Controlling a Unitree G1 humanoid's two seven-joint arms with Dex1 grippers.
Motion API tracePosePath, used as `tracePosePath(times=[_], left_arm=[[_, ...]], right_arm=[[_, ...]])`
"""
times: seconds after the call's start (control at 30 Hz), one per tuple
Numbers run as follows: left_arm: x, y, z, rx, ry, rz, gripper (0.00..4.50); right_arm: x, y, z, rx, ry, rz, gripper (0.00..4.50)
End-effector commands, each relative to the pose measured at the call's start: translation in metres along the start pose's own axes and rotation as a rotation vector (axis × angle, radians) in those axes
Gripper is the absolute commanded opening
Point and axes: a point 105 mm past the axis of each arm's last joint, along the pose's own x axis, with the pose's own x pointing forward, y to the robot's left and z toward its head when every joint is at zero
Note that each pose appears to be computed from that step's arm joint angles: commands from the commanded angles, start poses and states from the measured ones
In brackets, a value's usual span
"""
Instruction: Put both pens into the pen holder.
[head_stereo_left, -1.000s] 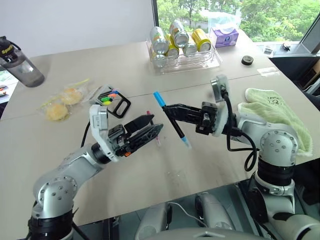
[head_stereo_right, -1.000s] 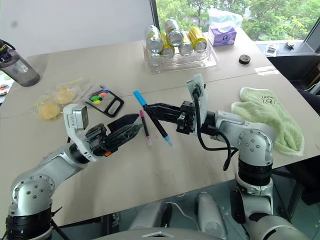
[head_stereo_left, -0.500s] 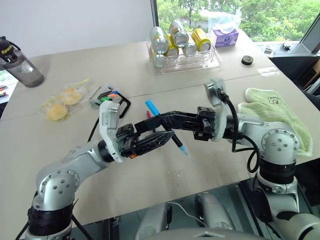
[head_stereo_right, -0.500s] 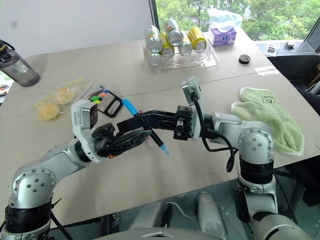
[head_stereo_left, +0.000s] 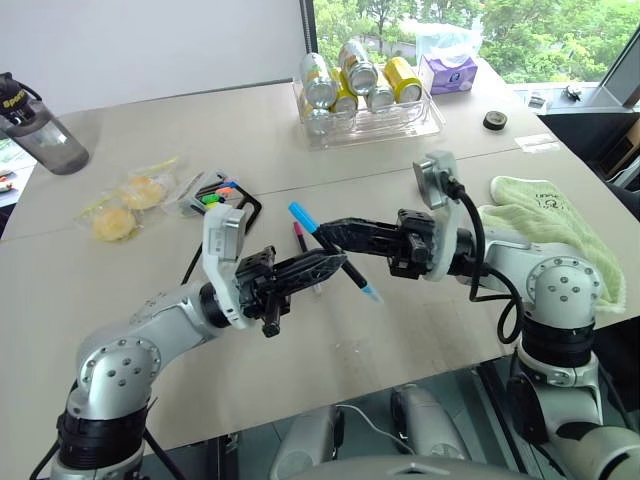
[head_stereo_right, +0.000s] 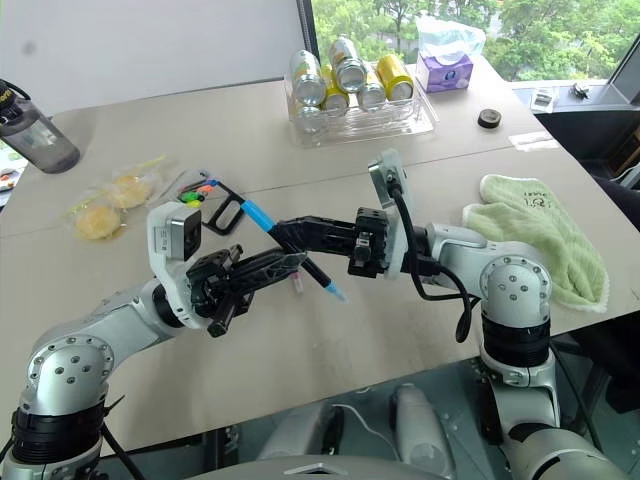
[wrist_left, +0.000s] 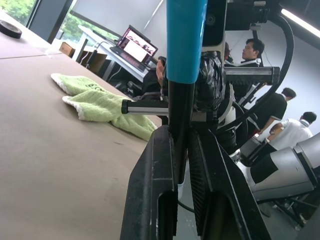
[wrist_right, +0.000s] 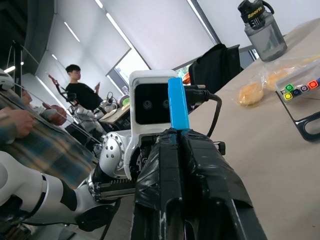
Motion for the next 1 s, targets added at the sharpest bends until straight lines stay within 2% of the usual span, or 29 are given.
tracePosePath(times=[0.03, 0.07, 0.1, 0.13, 0.27, 0.33, 0.43, 0.5, 0.53, 0.6, 0.77, 0.87, 1.0], left_arm=[[0.004, -0.009, 0.003, 0.032, 0.009, -0.037, 0.01], [0.004, -0.008, 0.003, 0.038, 0.013, -0.033, 0.01], [0.004, -0.007, 0.003, 0.056, 0.020, -0.021, 0.00], [0.004, -0.005, 0.003, 0.073, 0.026, -0.009, 0.00], [0.001, 0.007, 0.004, 0.191, 0.090, 0.077, 0.00], [-0.003, 0.021, 0.009, 0.310, 0.141, 0.176, 0.00], [-0.003, 0.037, 0.030, 0.489, 0.112, 0.283, 0.00], [-0.006, 0.054, 0.047, 0.737, 0.153, 0.407, 0.00], [-0.008, 0.064, 0.052, 0.880, 0.221, 0.468, 0.00], [-0.011, 0.079, 0.059, 1.121, 0.328, 0.553, 0.00], [-0.019, 0.098, 0.076, 1.533, 0.482, 0.750, 0.00], [-0.016, 0.096, 0.081, 1.685, 0.514, 0.808, 0.00], [-0.014, 0.097, 0.077, 1.755, 0.561, 0.833, 0.00]], right_arm=[[0.004, 0.012, 0.001, -0.013, 0.001, 0.056, 0.00], [0.004, 0.012, 0.001, -0.012, -0.001, 0.057, 0.00], [0.003, 0.012, 0.001, -0.011, -0.001, 0.058, 0.59], [0.002, 0.012, 0.001, -0.015, -0.001, 0.053, 0.78], [-0.019, -0.005, 0.007, -0.082, -0.017, -0.081, 2.67], [-0.045, -0.019, 0.012, -0.163, -0.011, -0.197, 2.67], [-0.078, -0.029, 0.011, -0.330, 0.047, -0.295, 2.67], [-0.100, -0.031, 0.009, -0.409, 0.101, -0.329, 2.67], [-0.110, -0.032, 0.011, -0.457, 0.111, -0.344, 2.67], [-0.121, -0.033, 0.015, -0.526, 0.136, -0.356, 2.67], [-0.132, -0.033, 0.032, -0.641, 0.089, -0.356, 2.67], [-0.134, -0.034, 0.037, -0.689, 0.084, -0.352, 2.67], [-0.130, -0.033, 0.043, -0.719, 0.045, -0.317, 2.67]])
